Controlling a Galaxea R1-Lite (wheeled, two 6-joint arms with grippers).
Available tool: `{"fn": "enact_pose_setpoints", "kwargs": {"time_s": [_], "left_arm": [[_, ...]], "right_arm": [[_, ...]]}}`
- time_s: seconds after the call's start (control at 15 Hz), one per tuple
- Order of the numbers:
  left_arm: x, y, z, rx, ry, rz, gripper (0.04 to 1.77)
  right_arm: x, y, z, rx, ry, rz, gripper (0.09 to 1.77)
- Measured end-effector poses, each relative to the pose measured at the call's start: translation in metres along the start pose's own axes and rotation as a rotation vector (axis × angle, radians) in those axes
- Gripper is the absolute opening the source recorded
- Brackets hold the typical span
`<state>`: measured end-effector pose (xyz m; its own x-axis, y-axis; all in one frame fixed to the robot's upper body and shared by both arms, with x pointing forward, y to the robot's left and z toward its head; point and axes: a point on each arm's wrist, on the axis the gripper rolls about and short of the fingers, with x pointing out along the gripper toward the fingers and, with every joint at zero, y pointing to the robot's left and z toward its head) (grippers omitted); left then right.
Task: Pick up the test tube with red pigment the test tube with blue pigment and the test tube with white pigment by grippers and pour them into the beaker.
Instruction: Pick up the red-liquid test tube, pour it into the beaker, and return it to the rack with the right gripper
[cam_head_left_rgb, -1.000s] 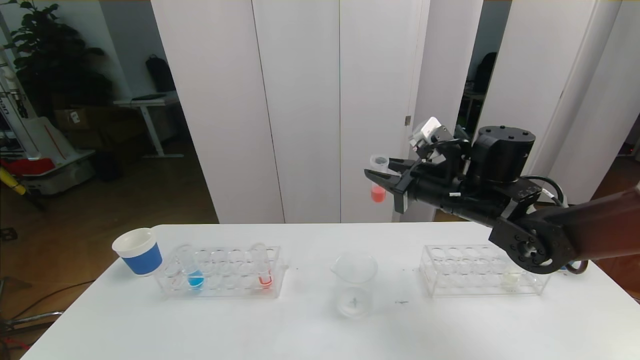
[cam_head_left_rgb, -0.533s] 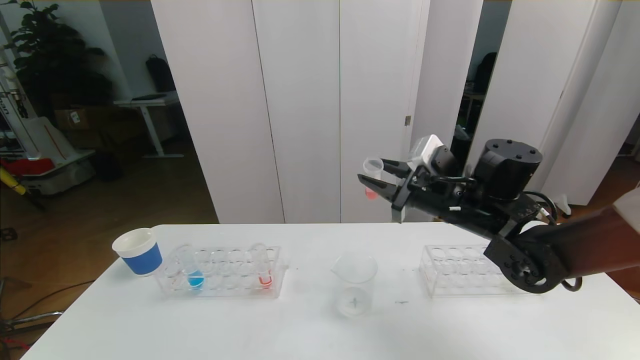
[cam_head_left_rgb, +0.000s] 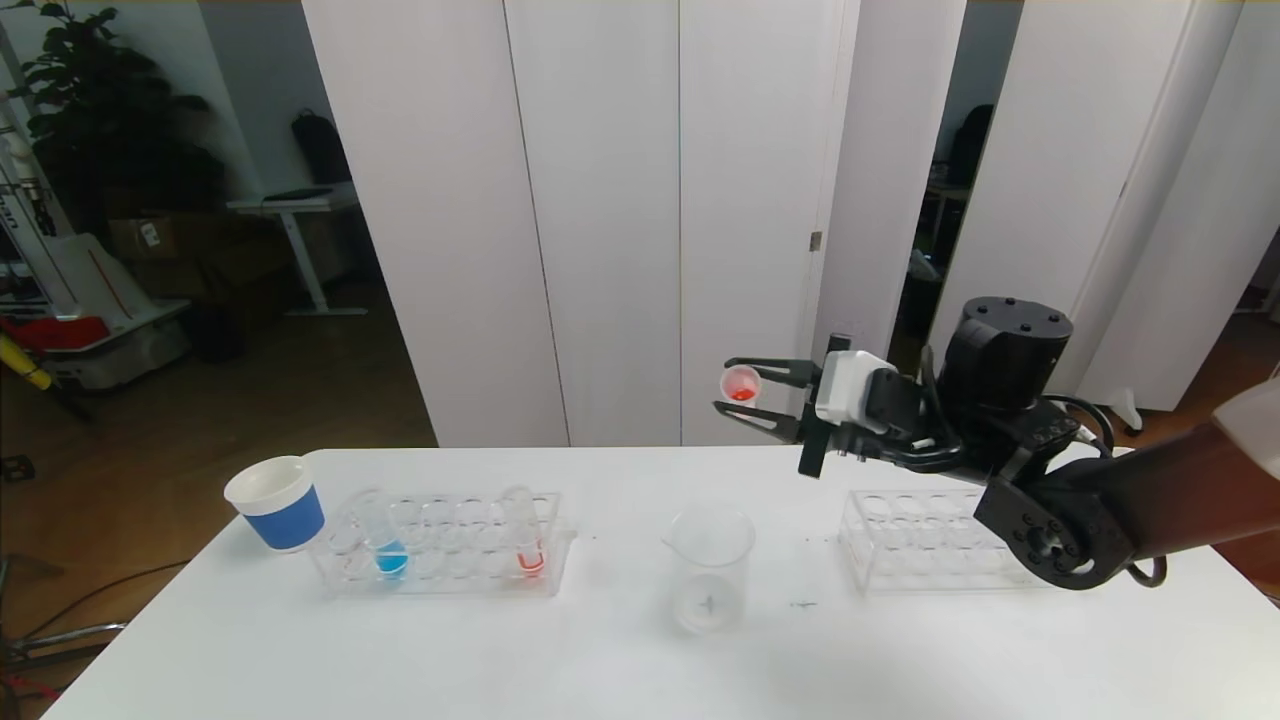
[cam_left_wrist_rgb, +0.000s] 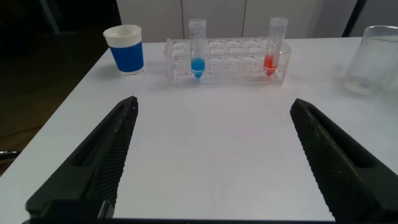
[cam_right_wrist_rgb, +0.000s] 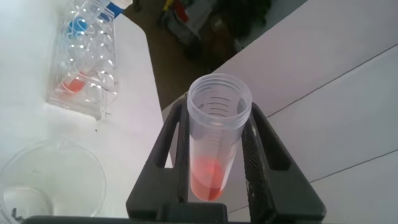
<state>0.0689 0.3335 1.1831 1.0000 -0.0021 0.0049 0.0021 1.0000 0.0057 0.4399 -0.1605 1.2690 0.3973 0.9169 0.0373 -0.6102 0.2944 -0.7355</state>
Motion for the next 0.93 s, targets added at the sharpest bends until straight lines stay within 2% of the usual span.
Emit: {"fn": "enact_pose_setpoints", "kwargs": {"time_s": [0.27, 0.4, 0.93], "left_arm": [[0.000, 0.000, 0.000, 0.000, 0.000, 0.000, 1.75], [0.000, 0.000, 0.000, 0.000, 0.000, 0.000, 1.75], [0.000, 0.000, 0.000, 0.000, 0.000, 0.000, 1.75]], "right_arm": [[-0.003, -0.002, -0.006, -0.167, -0.015, 0.045, 0.58], [-0.001, 0.000, -0.009, -0.213, -0.015, 0.061, 0.58], [0.003, -0.001, -0.017, -0.448, -0.012, 0.068, 0.58]]}}
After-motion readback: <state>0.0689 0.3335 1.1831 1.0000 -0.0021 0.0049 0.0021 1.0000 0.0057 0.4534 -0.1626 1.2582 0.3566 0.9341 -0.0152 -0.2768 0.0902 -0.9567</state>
